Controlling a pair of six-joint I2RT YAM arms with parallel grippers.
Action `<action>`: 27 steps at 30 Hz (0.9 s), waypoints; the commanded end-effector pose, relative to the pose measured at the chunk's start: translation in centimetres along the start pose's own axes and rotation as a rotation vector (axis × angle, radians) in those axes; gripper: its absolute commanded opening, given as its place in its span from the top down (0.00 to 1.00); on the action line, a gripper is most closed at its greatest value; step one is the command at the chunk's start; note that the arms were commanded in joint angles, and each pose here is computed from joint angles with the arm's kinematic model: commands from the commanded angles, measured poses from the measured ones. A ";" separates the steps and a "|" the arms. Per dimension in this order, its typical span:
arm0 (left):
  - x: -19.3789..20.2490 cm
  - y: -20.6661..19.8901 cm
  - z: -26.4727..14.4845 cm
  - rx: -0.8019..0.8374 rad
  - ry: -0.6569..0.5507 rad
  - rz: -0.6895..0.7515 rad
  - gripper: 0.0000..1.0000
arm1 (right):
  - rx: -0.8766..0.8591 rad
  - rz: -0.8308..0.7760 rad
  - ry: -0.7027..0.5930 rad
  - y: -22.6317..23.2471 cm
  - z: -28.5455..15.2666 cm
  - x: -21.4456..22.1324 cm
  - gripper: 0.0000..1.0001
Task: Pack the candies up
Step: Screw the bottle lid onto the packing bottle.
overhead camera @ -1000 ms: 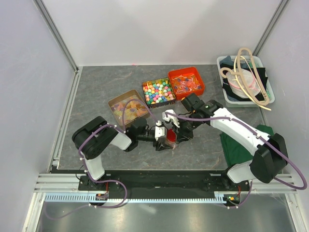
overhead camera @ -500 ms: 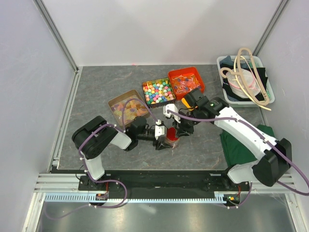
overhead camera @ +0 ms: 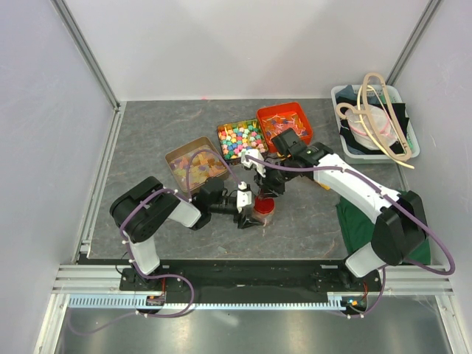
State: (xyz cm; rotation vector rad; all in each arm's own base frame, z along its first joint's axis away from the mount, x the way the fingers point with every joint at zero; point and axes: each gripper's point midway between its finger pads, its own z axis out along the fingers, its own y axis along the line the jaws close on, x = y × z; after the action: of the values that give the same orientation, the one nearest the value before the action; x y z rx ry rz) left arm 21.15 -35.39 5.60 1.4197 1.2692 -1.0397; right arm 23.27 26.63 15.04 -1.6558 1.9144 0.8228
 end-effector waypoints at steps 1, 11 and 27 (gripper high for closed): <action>0.0 0.0 0.4 0.018 -0.001 0.019 0.52 | 0.016 0.033 0.020 -0.8 1.3 1.1 0.72; 0.0 -0.1 0.5 0.024 0.004 0.014 0.53 | 0.112 -0.013 -0.031 -1.8 -1.8 -0.5 0.70; 0.1 0.0 0.5 0.024 0.006 0.013 0.53 | -0.075 0.094 0.000 -0.9 -0.7 1.7 0.61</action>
State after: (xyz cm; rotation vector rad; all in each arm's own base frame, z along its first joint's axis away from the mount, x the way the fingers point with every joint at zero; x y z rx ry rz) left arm 21.13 -35.52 5.59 1.4259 1.2733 -1.0494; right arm 24.89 25.63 14.56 -1.5906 1.9621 0.8858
